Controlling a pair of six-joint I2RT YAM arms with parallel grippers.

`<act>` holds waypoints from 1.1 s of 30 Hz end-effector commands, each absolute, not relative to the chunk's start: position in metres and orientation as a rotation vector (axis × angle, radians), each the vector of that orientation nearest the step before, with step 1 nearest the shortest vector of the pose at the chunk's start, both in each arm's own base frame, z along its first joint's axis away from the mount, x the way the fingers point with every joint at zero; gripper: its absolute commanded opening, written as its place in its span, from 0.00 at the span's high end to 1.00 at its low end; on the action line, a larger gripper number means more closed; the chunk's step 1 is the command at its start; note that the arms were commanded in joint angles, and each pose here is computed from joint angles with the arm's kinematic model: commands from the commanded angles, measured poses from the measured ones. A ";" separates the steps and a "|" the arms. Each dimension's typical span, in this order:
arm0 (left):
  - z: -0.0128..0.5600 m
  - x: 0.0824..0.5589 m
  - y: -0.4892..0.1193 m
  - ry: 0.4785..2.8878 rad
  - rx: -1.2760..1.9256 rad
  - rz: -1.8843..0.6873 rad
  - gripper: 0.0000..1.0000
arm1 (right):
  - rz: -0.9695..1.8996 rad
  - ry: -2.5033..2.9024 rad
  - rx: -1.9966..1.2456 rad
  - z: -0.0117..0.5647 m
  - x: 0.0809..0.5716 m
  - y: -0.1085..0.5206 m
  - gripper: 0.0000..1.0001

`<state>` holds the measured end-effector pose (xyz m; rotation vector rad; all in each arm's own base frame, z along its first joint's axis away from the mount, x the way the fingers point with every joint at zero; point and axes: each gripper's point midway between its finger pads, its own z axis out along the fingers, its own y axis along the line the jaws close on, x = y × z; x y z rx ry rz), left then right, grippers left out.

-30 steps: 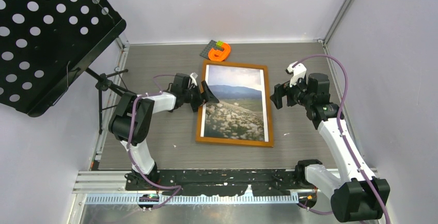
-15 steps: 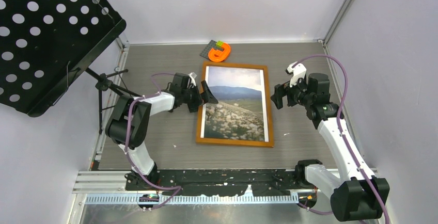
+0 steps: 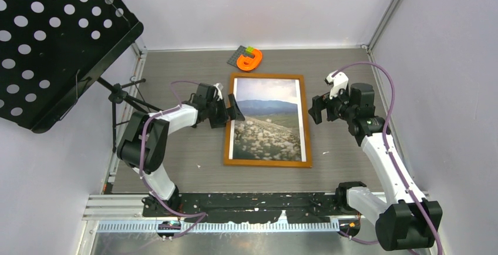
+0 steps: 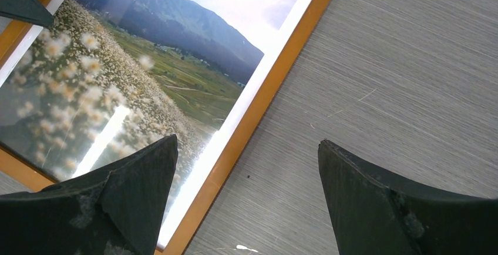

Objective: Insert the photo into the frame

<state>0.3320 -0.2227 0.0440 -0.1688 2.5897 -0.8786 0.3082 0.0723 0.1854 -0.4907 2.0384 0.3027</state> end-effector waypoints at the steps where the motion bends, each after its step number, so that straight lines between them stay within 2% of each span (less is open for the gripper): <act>1: 0.028 0.317 -0.219 2.672 -0.144 -0.764 0.01 | 0.265 2.007 -0.493 0.191 0.315 0.068 0.05; 16: 0.058 0.331 -0.207 2.586 0.072 -0.546 0.00 | 0.248 2.002 -0.482 0.193 0.315 0.063 0.05; 33: 0.123 0.349 -0.140 2.428 0.190 -0.211 0.01 | 0.186 2.043 -0.373 0.190 0.321 0.045 0.05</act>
